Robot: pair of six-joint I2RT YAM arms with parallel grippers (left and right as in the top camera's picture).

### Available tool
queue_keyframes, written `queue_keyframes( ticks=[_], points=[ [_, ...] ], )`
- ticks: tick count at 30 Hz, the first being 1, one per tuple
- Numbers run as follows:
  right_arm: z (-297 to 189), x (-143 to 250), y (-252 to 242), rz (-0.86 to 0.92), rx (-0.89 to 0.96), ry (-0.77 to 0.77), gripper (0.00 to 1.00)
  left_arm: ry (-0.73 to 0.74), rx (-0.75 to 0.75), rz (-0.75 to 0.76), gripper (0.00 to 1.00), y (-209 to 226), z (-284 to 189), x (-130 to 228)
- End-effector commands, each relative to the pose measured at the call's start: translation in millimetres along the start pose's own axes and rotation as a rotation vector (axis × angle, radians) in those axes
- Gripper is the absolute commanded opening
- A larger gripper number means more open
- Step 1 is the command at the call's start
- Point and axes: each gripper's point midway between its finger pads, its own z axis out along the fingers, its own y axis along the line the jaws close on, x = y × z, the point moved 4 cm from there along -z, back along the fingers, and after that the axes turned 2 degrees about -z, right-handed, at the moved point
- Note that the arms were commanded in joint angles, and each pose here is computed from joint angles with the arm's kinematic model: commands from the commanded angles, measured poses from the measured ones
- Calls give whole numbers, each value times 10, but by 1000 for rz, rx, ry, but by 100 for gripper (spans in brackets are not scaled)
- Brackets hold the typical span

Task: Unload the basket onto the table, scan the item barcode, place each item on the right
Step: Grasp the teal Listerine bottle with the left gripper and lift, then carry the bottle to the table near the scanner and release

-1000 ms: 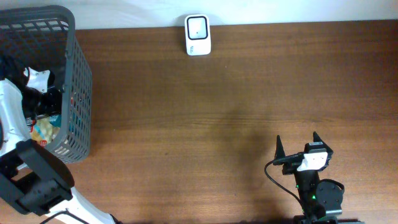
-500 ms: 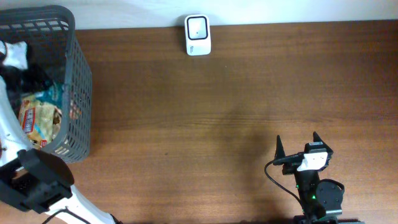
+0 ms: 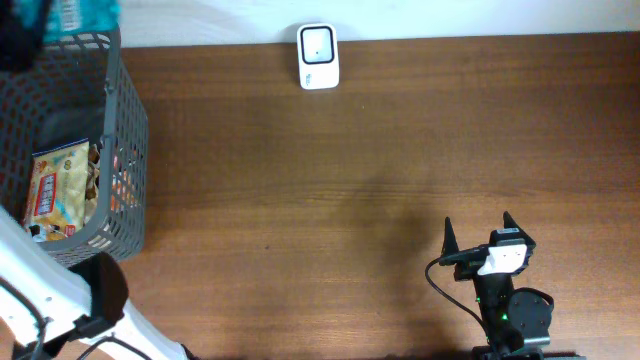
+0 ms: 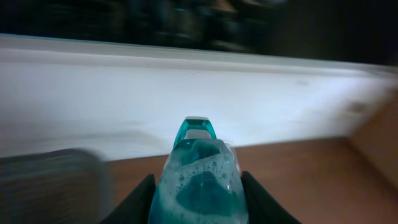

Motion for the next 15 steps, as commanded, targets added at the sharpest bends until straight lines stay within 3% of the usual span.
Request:
queue_keyframes(
  ticks=[1,6,10,15],
  points=[
    [3,35,-18,-6,13,6,98,65,225,2,0,-674,210,119],
    [3,35,-18,-6,13,6,98,302,166,40,0,-1229,925,687],
    [3,35,-18,-6,13,6,98,584,61,144,0,-1599,1672,1571],
    [3,35,-18,-6,13,6,98,763,84,211,0,-1922,2383,2461]
  ],
)
